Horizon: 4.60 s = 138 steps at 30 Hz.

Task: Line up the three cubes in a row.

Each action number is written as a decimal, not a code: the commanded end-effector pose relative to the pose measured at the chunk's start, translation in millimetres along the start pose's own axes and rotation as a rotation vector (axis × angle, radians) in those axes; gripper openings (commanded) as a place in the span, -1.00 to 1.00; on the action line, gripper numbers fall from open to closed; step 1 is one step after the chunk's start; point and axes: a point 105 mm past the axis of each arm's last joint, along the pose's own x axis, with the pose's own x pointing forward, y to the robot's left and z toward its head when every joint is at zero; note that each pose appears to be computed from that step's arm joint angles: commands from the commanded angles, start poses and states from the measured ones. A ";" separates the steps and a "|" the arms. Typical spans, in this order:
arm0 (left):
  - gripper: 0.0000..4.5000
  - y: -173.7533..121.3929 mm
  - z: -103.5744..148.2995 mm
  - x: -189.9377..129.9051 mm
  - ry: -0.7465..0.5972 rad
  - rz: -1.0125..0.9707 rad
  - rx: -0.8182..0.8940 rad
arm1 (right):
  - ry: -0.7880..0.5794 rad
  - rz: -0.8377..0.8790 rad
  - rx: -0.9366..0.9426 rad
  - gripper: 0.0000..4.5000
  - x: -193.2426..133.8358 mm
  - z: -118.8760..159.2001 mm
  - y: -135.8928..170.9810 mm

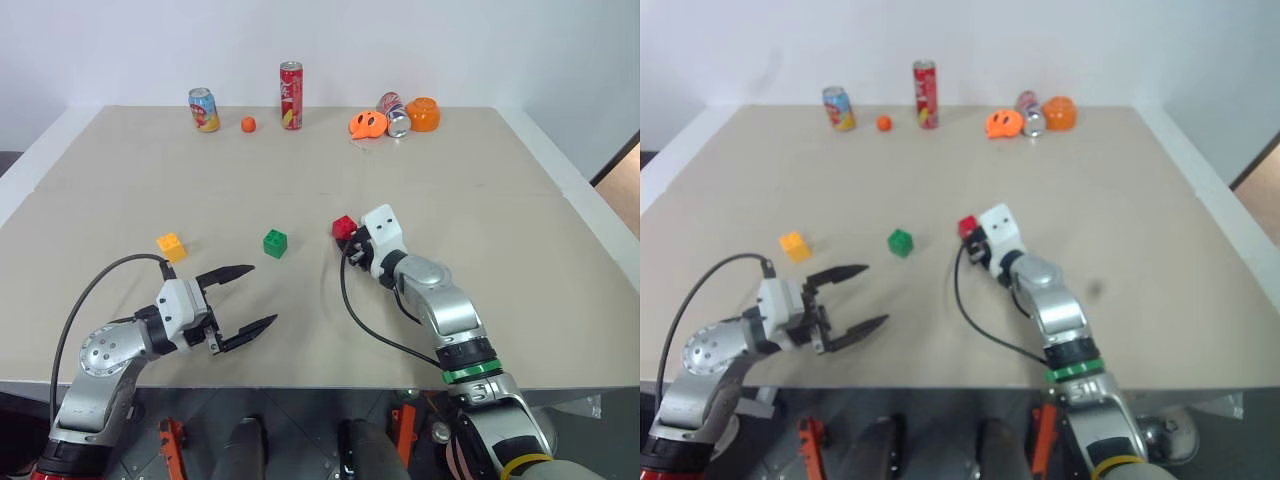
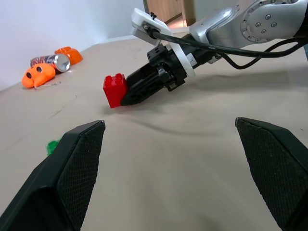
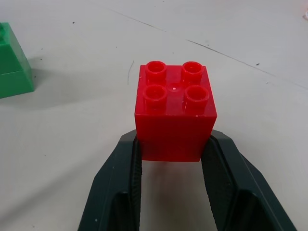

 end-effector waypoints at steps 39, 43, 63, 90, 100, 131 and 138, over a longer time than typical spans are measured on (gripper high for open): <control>1.00 -36.9 17.3 -84.3 0.146 0.062 -0.085 | 0.006 0.983 -0.347 -0.47 -56.8 -1.0 24.4; 1.00 -32.3 16.3 -83.5 0.143 0.063 -0.084 | 0.012 0.979 -0.357 -0.47 -57.4 -5.2 23.7; 1.00 -26.1 18.3 -85.3 0.145 0.101 -0.068 | 0.052 1.014 -0.406 -0.25 -41.1 -18.8 33.8; 1.00 -12.0 12.5 -74.3 0.119 0.099 -0.060 | 0.062 0.982 -0.384 0.79 -43.7 -7.9 18.0; 1.00 -7.8 8.7 -76.2 0.125 0.121 -0.072 | 0.105 1.005 -0.412 0.99 -56.2 -7.9 8.6; 1.00 60.7 -49.8 24.1 0.301 0.485 -0.259 | -0.314 0.549 -0.035 0.99 -94.5 81.8 14.1; 1.00 66.2 -64.3 37.3 0.347 0.471 -0.262 | -0.258 0.504 -0.015 0.99 -112.6 66.5 16.9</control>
